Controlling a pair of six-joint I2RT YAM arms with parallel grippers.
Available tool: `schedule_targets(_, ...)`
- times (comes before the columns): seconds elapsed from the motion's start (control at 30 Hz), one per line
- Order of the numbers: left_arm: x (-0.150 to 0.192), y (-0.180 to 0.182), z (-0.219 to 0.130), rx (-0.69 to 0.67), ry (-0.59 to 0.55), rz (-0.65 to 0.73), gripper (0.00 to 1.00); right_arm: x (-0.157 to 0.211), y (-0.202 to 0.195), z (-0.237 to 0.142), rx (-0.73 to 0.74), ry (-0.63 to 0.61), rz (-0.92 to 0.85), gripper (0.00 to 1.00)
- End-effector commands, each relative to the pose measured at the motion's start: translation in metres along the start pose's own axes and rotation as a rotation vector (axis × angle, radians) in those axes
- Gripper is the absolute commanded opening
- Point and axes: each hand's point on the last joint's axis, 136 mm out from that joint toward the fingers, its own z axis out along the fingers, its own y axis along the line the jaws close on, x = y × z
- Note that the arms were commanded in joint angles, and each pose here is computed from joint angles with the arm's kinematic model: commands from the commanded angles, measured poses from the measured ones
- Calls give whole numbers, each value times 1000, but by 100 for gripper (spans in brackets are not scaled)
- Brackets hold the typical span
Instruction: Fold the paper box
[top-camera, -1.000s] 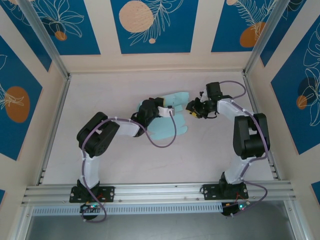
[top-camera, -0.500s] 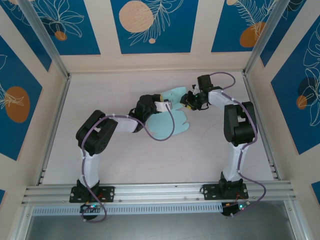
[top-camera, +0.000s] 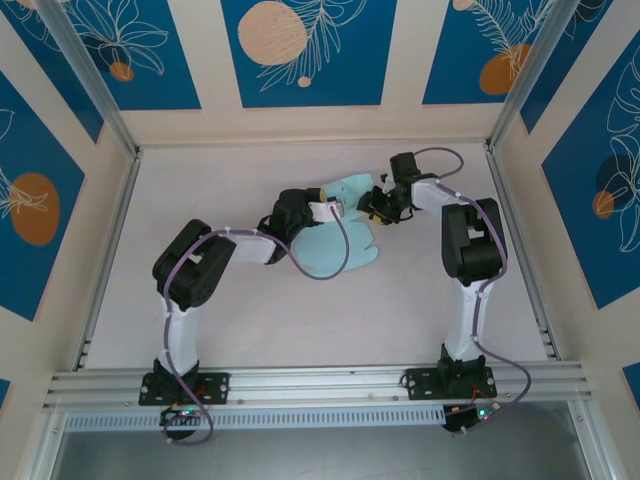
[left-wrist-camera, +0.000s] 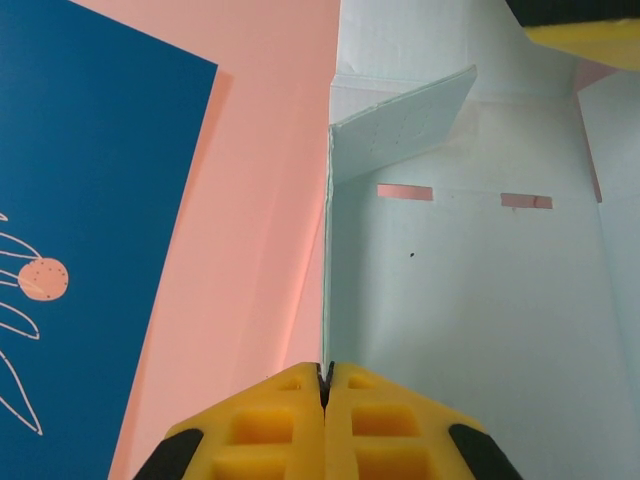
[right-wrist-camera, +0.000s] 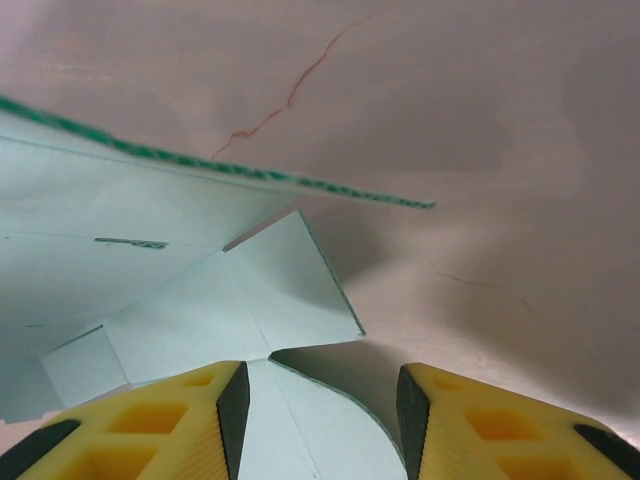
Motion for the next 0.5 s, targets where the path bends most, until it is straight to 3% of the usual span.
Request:
schedule_targets(0.0,4,-4,5,25,0,-42,0,1,2,8,-3,24,15,46)
schedule_targets(0.47,10,-7,5,28,25,17,0,-15,42,1,-164,-41,-55,40)
